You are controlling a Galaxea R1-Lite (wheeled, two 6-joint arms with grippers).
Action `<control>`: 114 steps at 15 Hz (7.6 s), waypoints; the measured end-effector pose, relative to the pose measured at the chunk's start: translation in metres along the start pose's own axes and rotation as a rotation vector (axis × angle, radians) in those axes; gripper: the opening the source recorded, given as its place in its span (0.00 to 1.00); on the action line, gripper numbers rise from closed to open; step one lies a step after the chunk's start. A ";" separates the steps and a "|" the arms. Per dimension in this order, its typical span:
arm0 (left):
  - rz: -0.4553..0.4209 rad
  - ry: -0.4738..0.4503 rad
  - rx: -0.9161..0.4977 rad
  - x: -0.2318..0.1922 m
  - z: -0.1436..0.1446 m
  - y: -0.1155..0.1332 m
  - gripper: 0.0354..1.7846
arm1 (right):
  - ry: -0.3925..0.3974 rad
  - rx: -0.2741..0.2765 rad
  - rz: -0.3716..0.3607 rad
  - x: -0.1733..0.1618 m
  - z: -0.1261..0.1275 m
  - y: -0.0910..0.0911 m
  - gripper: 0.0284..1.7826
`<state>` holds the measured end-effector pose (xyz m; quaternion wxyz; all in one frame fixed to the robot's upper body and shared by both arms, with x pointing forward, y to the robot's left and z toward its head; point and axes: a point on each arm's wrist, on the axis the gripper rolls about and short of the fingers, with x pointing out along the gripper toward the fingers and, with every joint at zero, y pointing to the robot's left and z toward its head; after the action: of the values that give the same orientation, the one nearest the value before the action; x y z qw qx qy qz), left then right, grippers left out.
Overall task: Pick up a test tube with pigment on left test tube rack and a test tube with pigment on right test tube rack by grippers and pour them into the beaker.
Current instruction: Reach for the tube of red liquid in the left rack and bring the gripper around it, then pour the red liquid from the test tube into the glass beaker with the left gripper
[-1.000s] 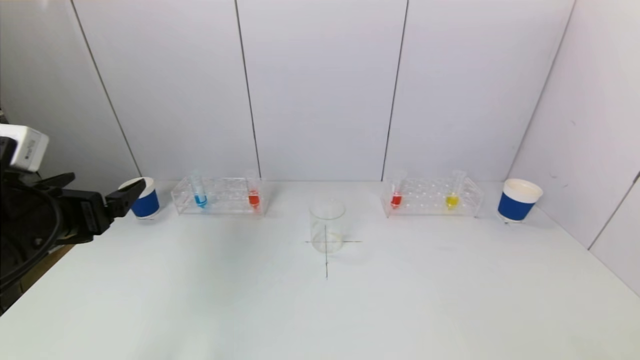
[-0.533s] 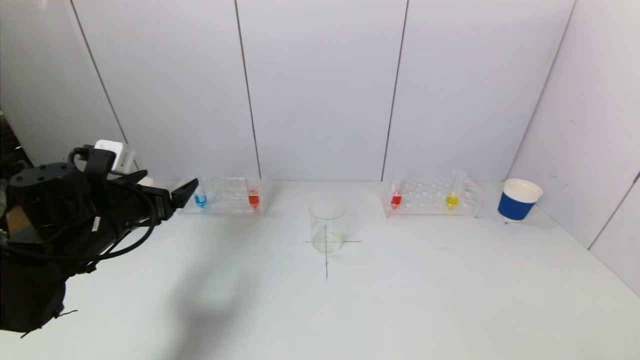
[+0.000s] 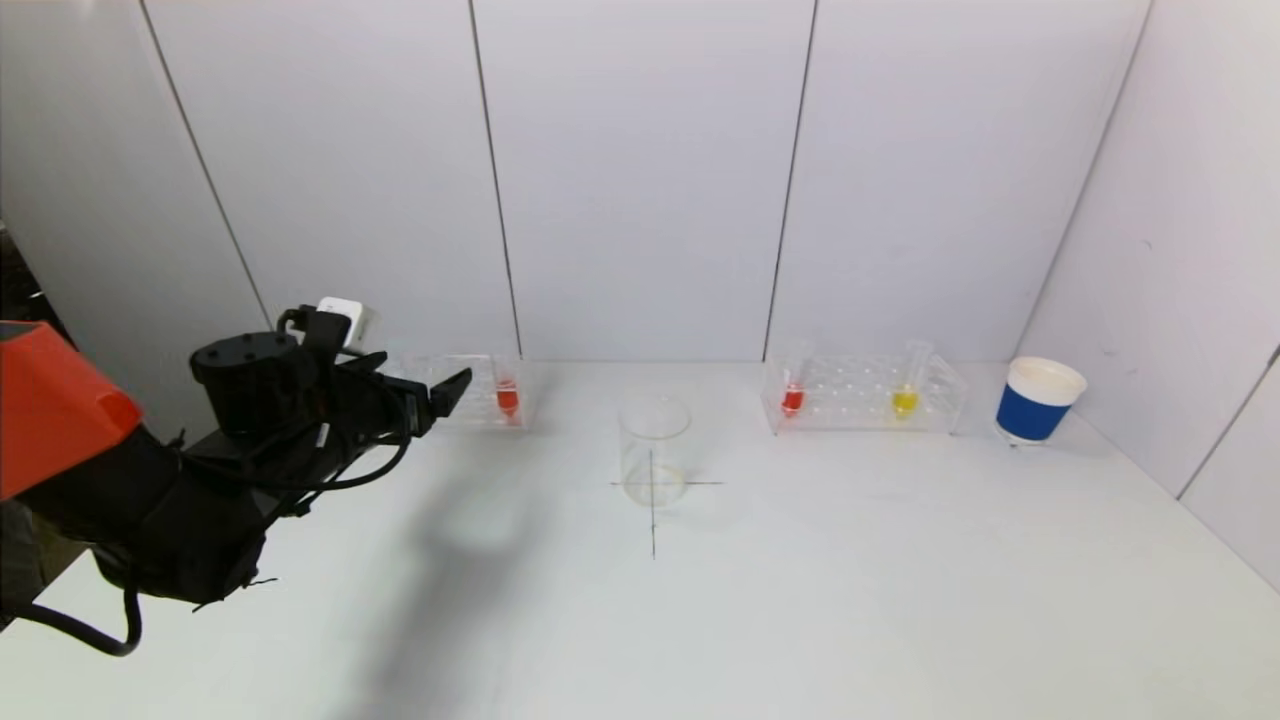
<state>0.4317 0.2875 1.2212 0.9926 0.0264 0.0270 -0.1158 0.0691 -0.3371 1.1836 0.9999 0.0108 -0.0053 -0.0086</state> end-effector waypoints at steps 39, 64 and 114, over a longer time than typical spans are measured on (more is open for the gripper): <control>0.070 0.034 -0.012 0.116 -0.043 -0.041 0.99 | 0.000 0.000 0.000 0.000 0.000 0.000 0.99; 0.119 -0.121 0.042 0.123 -0.067 -0.051 0.99 | 0.000 0.000 0.000 0.000 0.000 0.000 0.99; 0.139 -0.171 0.028 0.114 -0.021 -0.049 0.26 | 0.000 0.000 0.000 0.000 0.000 0.000 0.99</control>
<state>0.5301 0.2154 1.1913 0.9964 0.0318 -0.0614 -0.0489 0.0691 -0.3371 1.1836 0.9999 0.0108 -0.0055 -0.0083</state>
